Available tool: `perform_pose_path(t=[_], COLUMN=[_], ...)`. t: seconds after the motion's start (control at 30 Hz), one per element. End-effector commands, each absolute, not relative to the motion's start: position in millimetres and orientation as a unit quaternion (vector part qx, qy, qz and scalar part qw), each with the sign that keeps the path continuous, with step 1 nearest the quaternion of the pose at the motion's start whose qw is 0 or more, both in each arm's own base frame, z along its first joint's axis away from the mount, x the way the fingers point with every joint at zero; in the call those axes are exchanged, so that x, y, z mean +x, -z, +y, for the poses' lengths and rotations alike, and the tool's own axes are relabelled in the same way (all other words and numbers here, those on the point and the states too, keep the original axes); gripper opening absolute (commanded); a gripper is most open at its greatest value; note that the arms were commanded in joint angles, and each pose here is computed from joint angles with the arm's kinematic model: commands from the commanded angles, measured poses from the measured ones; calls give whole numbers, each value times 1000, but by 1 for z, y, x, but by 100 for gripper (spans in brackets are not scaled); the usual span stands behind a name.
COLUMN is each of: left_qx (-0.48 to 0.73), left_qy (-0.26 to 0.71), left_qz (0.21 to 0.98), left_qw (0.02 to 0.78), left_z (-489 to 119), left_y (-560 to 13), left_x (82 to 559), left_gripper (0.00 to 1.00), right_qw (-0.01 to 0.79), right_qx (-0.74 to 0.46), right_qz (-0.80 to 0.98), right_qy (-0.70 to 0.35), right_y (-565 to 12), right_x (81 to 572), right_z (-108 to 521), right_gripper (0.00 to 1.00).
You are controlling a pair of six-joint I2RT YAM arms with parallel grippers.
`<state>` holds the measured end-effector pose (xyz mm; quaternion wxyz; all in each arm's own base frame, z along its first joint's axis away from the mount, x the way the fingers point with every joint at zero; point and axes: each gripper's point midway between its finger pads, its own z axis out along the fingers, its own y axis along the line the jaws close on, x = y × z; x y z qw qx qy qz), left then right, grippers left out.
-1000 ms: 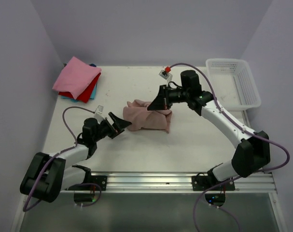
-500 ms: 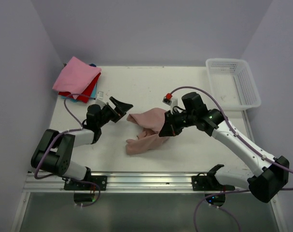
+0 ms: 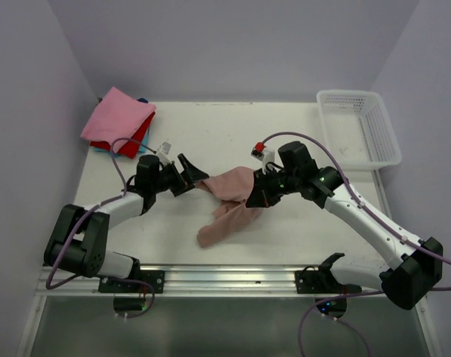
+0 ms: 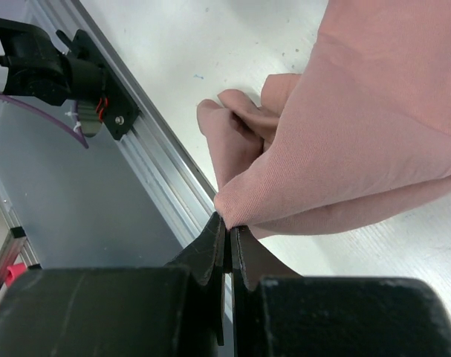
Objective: Fold and stack the t-shirts
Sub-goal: Move the tshirt to the center of the board
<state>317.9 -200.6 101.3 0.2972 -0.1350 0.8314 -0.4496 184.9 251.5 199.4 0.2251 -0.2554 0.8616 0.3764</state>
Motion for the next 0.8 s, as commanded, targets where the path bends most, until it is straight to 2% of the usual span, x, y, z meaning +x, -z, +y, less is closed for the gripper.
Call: perform_pose_path(t=[0.0,0.3,0.6,0.67,0.77], left_qx=[-120,-137,-144,-133,-126], left_qy=[428,463,523,536,555], left_qz=[858,841,795,786,776], left_qw=[258,243,272,278,272], left_z=[-198,-230,-253,-261,-273], left_y=[-84,-60,-78,-87,-87], left_x=[289,314,357,368,378], left_gripper=[100,100,98,92,54], right_qw=[246,243,237,236,232], right_qx=[-252,-246,-246,-245,-245], right_qz=[857,859,856,855,856], right_qy=[-375,-378,-389,-391,-392], right_y=[-207,-202,-195,-193,-188], right_x=[193,192,183,182,180], right_z=[253,254,254,254,255], right_gripper=[0,0,0,0,0])
